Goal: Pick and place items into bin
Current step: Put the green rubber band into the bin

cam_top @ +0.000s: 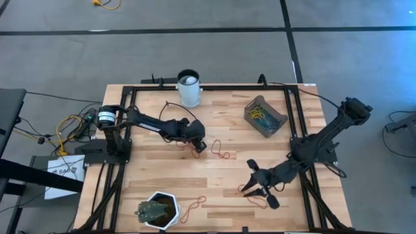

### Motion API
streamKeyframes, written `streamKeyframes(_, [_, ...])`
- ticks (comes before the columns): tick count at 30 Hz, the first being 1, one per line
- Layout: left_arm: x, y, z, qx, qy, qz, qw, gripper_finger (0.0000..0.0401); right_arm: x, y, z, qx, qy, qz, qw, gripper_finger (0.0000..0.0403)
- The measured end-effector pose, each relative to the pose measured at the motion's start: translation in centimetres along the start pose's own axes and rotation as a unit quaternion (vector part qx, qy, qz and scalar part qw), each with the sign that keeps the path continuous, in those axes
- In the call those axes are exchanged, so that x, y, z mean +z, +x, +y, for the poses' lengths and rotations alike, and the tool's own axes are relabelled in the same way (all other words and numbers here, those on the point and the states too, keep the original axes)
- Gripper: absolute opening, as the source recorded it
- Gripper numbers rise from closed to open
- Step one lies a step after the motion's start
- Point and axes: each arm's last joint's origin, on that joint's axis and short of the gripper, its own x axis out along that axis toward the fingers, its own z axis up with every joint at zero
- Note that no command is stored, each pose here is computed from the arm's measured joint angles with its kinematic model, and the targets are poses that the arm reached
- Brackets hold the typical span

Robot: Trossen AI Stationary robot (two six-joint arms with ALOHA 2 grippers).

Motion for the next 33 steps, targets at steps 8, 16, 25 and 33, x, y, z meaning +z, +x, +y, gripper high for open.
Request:
streamKeyframes(8, [-0.1, -0.1, -0.1, 0.01, 0.004, -0.003, 1.0, 0.0091, -0.7, 1.0, 0.0, -0.005, -0.002, 0.012, 1.0, 0.0082])
streamKeyframes(16, [0.5, 0.3, 0.9, 0.016, -0.004, -0.011, 1.0, 0.001, -0.6, 1.0, -0.1, -0.007, -0.002, 0.01, 1.0, 0.0082])
streamKeyframes(25, [5.4, -1.4, -1.6, -0.119, -0.007, -0.13, 0.984, 0.0, -0.6, 1.0, -0.1, -0.007, -0.002, 0.01, 1.0, 0.0082])
streamKeyframes(33, [12.5, -6.8, -4.0, -0.088, 0.063, -0.201, 0.974, 0.0, -0.9, 0.8, 0.8, 0.007, 0.03, 0.015, 0.999, 0.0082])
